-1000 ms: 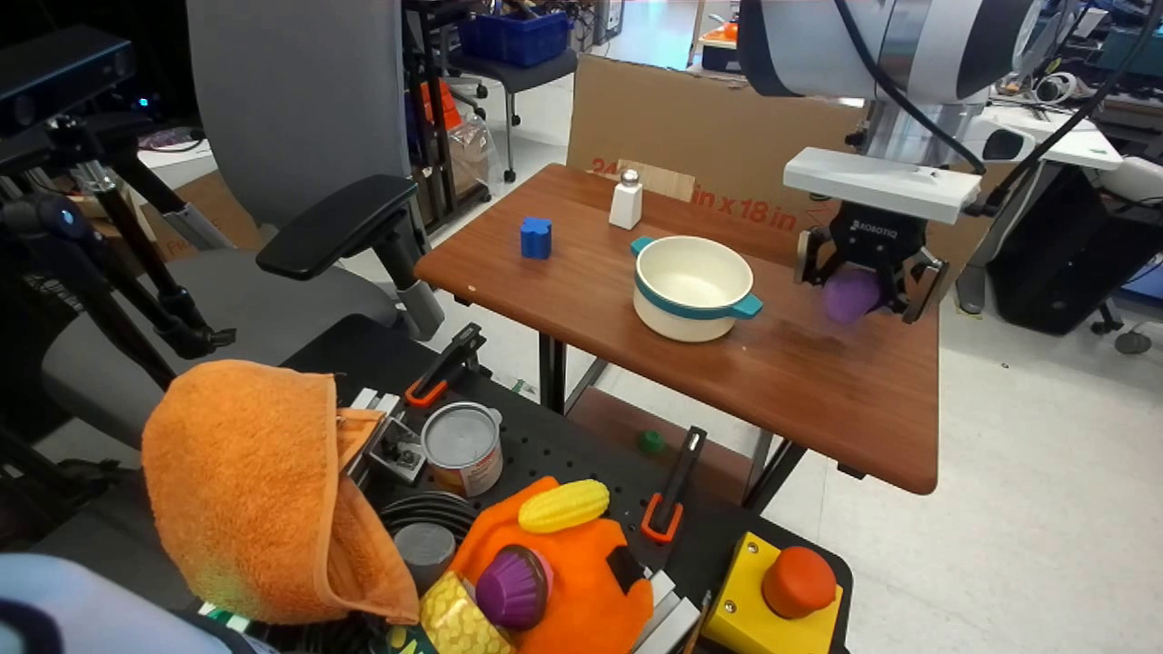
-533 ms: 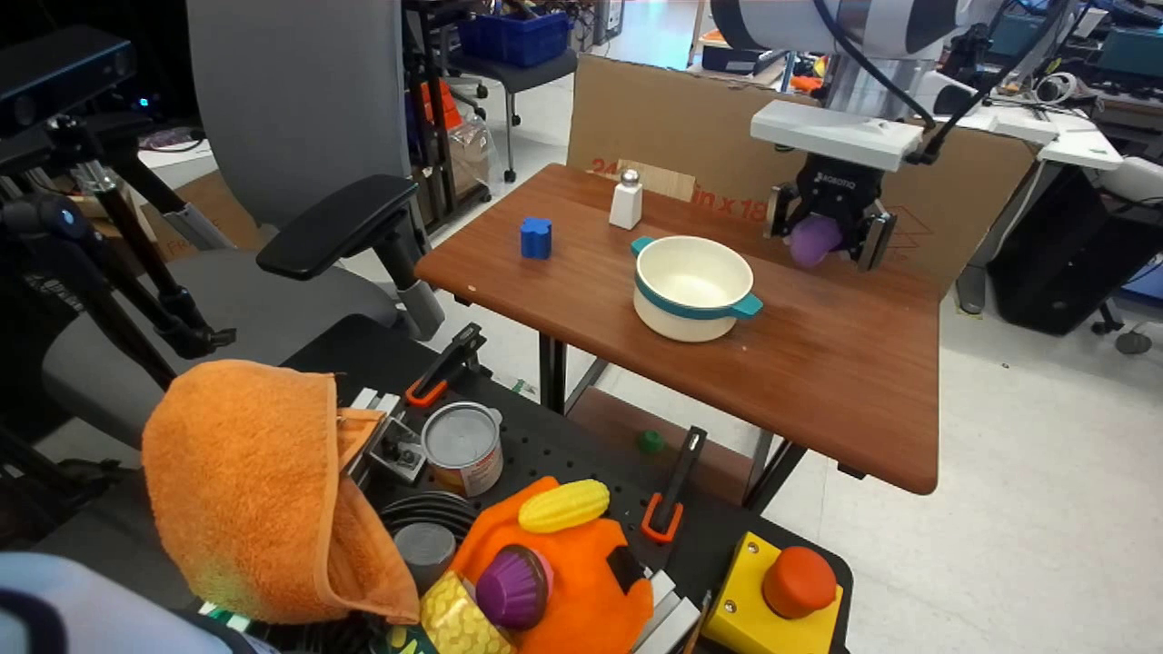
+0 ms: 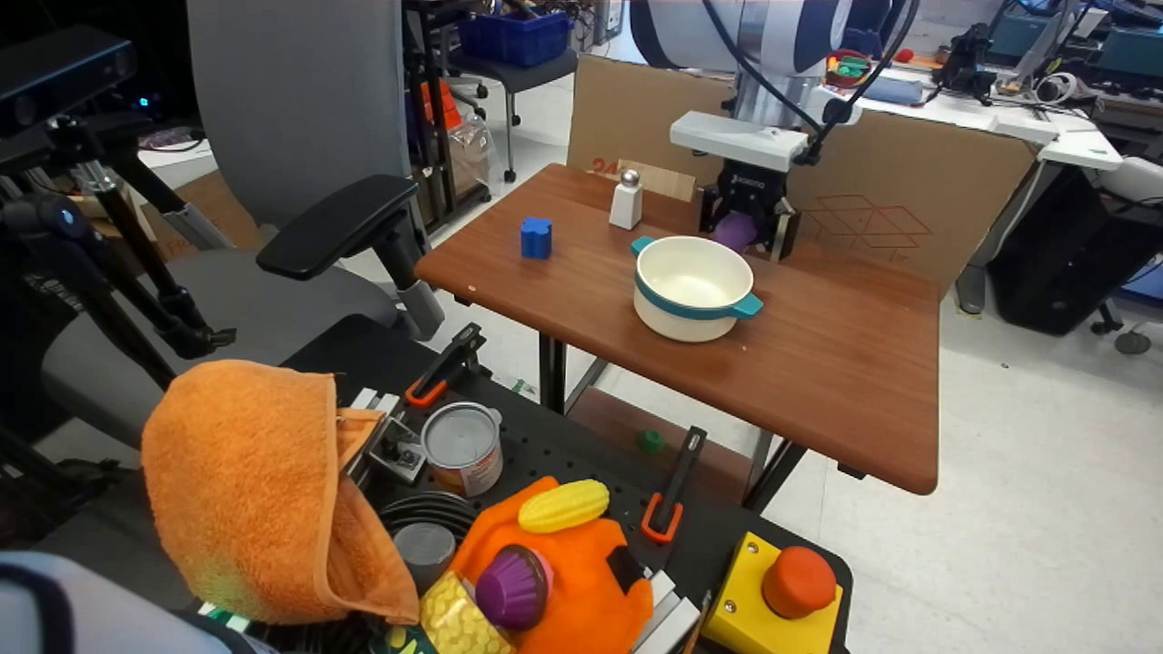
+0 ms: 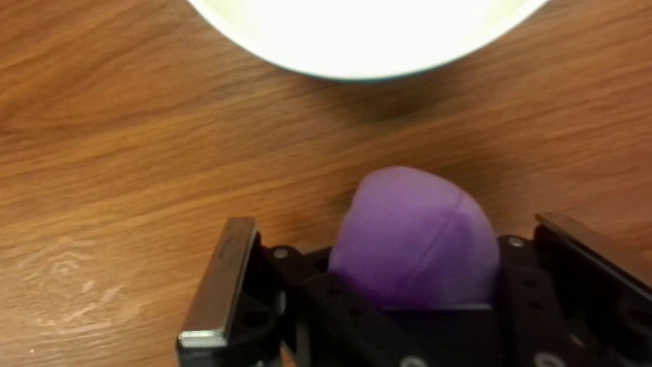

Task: Move the purple plush toy backwards

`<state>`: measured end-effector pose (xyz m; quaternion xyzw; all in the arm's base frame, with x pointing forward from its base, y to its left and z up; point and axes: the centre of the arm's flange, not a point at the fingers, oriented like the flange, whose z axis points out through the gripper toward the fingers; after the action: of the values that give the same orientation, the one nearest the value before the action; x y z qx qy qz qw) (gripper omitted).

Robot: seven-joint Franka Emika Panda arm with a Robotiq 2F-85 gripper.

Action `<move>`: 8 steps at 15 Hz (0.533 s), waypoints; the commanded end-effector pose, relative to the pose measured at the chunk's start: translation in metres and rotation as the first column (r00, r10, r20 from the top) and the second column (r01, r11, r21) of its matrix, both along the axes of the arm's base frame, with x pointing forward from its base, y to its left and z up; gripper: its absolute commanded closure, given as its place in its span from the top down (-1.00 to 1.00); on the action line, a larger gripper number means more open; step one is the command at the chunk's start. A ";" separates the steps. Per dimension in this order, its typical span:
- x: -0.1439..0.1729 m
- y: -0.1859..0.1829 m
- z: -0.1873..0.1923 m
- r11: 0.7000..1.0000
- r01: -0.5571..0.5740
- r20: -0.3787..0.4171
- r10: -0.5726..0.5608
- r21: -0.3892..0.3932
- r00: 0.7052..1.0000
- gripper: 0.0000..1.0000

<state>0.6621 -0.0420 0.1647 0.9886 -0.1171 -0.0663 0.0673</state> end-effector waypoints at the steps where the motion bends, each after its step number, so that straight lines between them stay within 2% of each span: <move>1: 0.012 0.012 -0.009 1.000 0.013 -0.010 -0.013 0.001 1.000 -0.46; 4: 0.009 0.011 -0.007 1.000 0.019 -0.009 -0.019 -0.011 1.000 -0.05; 8: 0.006 -0.005 0.019 0.999 0.031 0.018 -0.030 -0.030 0.999 0.55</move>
<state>0.6667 -0.0389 0.1614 0.9874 -0.1250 -0.0631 0.0737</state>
